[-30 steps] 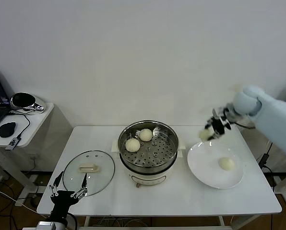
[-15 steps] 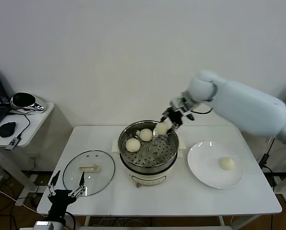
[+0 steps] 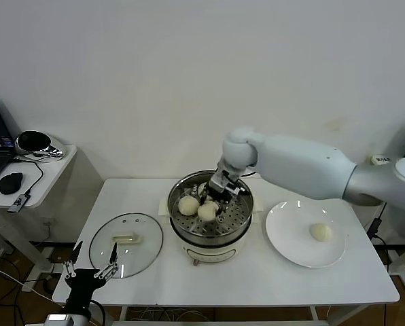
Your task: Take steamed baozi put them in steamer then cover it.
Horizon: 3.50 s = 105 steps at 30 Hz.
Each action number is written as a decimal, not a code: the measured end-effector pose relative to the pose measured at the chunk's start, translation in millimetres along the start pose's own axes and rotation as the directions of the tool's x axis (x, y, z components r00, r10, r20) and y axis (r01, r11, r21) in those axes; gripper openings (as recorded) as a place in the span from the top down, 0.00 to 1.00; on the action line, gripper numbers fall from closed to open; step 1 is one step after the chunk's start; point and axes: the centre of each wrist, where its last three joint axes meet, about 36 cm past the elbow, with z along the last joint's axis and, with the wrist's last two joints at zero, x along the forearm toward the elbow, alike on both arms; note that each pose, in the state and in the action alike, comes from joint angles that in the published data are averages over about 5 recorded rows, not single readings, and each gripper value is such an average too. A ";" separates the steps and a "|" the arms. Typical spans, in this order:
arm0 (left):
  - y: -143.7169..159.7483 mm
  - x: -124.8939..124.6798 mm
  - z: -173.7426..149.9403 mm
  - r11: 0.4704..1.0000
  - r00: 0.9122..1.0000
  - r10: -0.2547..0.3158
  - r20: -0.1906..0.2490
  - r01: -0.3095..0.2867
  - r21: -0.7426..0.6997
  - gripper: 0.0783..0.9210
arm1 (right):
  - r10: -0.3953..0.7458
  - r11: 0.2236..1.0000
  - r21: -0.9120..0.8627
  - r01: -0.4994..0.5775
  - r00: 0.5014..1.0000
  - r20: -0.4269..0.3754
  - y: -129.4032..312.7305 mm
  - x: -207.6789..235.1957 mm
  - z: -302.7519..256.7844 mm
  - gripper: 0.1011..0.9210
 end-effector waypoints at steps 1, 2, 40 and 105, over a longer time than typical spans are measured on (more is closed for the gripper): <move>0.0 0.0 -0.1 1.000 1.000 -0.001 0.000 0.001 0.001 0.12 | -0.007 1.000 0.023 0.007 1.000 0.002 -0.6 -2.8 -1.5 0.46; -0.1 0.0 -0.1 1.000 1.000 -0.001 0.000 0.001 0.002 0.12 | -0.014 0.999 0.045 0.014 1.000 0.003 -1.3 -5.2 -3.0 0.46; -2.8 -5.5 -1.2 0.999 0.999 0.037 0.012 -0.037 -0.009 0.12 | 0.059 0.871 -0.455 -0.186 0.958 -0.280 152.5 125.0 46.6 0.12; -3.0 5.5 5.2 1.000 1.000 0.017 -0.019 -0.018 -0.021 0.12 | -0.171 0.408 -0.892 -0.196 0.943 -0.285 372.6 -43.5 150.7 0.44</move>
